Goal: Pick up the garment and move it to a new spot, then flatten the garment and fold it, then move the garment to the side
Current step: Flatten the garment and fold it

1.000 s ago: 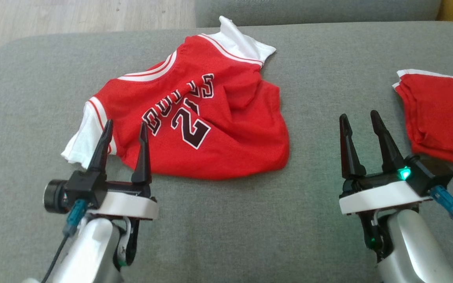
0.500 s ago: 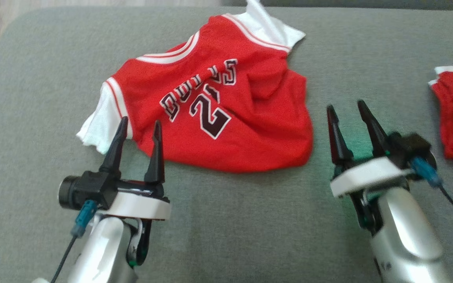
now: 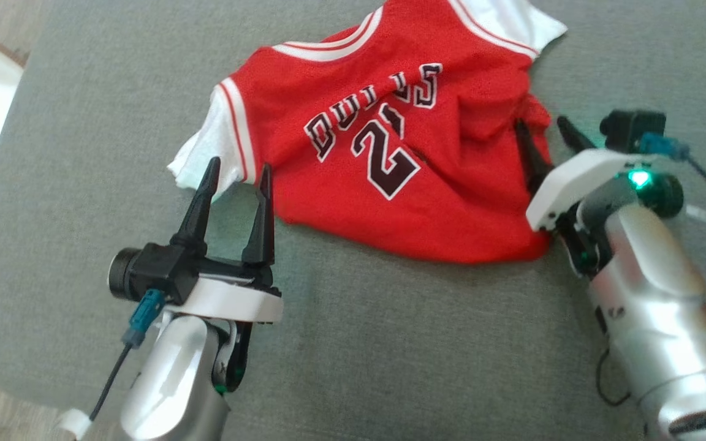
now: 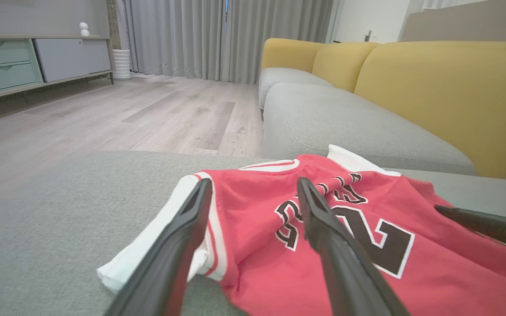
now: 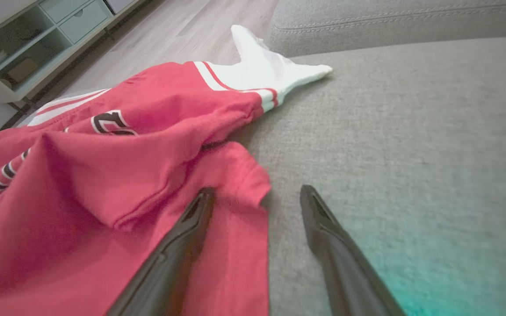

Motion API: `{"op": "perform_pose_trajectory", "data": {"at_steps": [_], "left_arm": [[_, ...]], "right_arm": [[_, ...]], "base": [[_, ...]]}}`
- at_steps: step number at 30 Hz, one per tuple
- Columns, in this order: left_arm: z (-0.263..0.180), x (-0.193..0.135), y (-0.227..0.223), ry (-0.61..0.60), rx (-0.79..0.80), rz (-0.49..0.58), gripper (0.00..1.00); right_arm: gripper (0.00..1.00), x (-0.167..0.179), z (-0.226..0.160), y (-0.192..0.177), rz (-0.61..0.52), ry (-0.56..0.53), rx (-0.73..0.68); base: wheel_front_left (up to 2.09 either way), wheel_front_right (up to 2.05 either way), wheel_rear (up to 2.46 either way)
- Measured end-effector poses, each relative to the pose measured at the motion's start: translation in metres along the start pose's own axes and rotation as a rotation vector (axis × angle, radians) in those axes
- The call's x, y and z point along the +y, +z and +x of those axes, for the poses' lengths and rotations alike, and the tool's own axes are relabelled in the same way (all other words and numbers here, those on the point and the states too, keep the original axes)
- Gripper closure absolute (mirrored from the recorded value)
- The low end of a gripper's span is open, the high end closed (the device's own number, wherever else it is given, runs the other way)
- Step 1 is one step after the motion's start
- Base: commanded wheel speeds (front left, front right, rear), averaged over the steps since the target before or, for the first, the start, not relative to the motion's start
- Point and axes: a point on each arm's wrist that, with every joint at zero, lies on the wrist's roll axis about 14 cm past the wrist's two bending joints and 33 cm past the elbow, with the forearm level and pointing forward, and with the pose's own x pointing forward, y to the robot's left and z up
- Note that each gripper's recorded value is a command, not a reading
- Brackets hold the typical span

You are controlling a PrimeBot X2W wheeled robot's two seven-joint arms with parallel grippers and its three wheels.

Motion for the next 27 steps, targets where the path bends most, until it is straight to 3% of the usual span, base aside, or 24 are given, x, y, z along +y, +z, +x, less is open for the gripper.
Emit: {"op": "perform_pose_trajectory", "data": {"at_steps": [1, 2, 3, 6, 11, 19, 27], "left_arm": [[0.000, 0.003, -0.001, 0.008, 0.005, 0.002, 0.00], [0.000, 0.005, -0.003, 0.014, 0.010, 0.004, 0.00], [0.000, 0.007, -0.004, 0.020, 0.015, 0.006, 0.00], [0.001, 0.009, -0.005, 0.026, 0.018, 0.006, 0.00], [0.002, 0.004, -0.001, 0.013, 0.005, -0.002, 0.00], [0.005, -0.004, 0.005, -0.002, -0.015, -0.013, 0.00], [0.000, 0.004, 0.003, 0.022, -0.006, -0.018, 0.00]], "right_arm": [[0.00, 0.002, 0.005, 0.001, -0.003, 0.010, 0.005], [0.09, 0.005, 0.009, 0.003, -0.010, 0.021, 0.015], [1.00, 0.007, 0.013, 0.006, -0.021, 0.033, 0.014], [1.00, 0.005, 0.017, 0.018, -0.064, 0.038, -0.029], [1.00, -0.042, 0.005, 0.048, -0.120, -0.063, -0.135], [1.00, -0.100, -0.019, 0.132, -0.185, -0.209, -0.356], [1.00, -0.102, -0.002, 0.173, -0.271, -0.228, -0.395]], "base": [[0.00, 0.00, 0.00], [0.00, 0.00, 0.00], [0.00, 0.00, 0.00], [0.00, 0.00, 0.00], [0.00, 0.00, 0.00], [0.00, 0.00, 0.00], [0.00, 0.00, 0.00]]}}
